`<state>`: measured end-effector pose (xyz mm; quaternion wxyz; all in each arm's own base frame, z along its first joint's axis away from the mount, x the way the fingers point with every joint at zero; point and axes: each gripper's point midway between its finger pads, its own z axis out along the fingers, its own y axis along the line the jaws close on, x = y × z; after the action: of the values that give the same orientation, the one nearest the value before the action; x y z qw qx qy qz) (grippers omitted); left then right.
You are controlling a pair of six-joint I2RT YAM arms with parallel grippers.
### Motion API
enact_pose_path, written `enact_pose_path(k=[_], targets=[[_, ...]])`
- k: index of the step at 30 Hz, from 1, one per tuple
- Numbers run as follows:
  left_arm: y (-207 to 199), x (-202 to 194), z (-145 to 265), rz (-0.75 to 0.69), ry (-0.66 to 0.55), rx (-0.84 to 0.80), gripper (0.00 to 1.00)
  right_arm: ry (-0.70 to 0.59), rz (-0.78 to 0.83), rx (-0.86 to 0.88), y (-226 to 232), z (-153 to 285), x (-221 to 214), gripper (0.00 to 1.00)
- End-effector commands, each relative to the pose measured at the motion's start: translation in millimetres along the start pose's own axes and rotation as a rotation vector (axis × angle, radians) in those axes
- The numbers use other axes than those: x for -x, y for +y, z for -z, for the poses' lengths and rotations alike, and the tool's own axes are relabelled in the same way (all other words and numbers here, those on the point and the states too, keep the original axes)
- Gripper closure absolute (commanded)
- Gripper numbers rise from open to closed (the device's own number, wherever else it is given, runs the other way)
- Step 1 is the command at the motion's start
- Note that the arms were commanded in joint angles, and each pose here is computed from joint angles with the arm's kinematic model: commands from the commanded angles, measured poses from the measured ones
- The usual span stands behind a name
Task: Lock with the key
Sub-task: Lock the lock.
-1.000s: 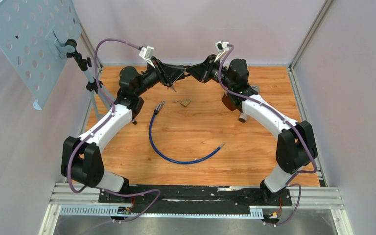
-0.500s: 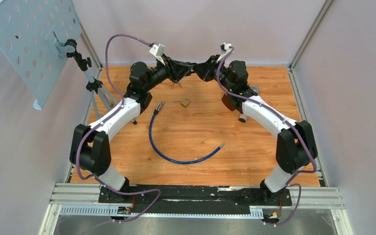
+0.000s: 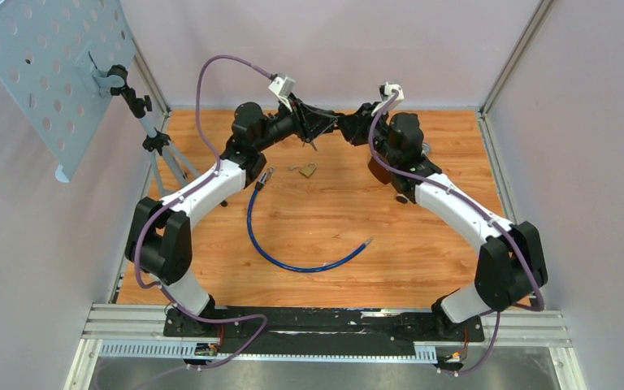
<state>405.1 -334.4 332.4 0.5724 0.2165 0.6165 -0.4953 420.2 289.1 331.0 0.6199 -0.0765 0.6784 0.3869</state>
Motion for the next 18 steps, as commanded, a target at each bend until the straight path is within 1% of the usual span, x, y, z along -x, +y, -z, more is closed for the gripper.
enact_pose_path(k=[1, 3, 5, 7, 10, 12, 14, 18], targets=[[-99, -139, -2, 0.201, 0.373, -0.26, 1.0, 0.096, -0.061, 0.8, 223, 105, 12, 1.0], [-92, -119, 5, 0.218, 0.326, -0.248, 1.0, 0.117, -0.109, 0.647, 178, 100, 4, 1.0], [-91, -101, 11, 0.223, 0.291, -0.245, 1.0, 0.127, -0.136, 0.537, 143, 100, -1, 1.0], [-93, -85, 16, 0.228, 0.264, -0.25, 1.0, 0.132, -0.136, 0.455, 124, 102, 0, 1.0], [-98, -68, 20, 0.247, 0.234, -0.262, 1.0, 0.131, -0.107, 0.367, 107, 103, 5, 0.98], [-101, -55, 24, 0.299, 0.206, -0.26, 1.0, 0.127, -0.094, 0.322, 98, 103, 8, 0.92], [-102, -43, 28, 0.336, 0.176, -0.261, 1.0, 0.12, -0.107, 0.269, 87, 105, 12, 0.88], [-100, -26, 32, 0.411, 0.135, -0.227, 1.0, 0.113, -0.133, 0.206, 73, 108, 19, 0.73]])
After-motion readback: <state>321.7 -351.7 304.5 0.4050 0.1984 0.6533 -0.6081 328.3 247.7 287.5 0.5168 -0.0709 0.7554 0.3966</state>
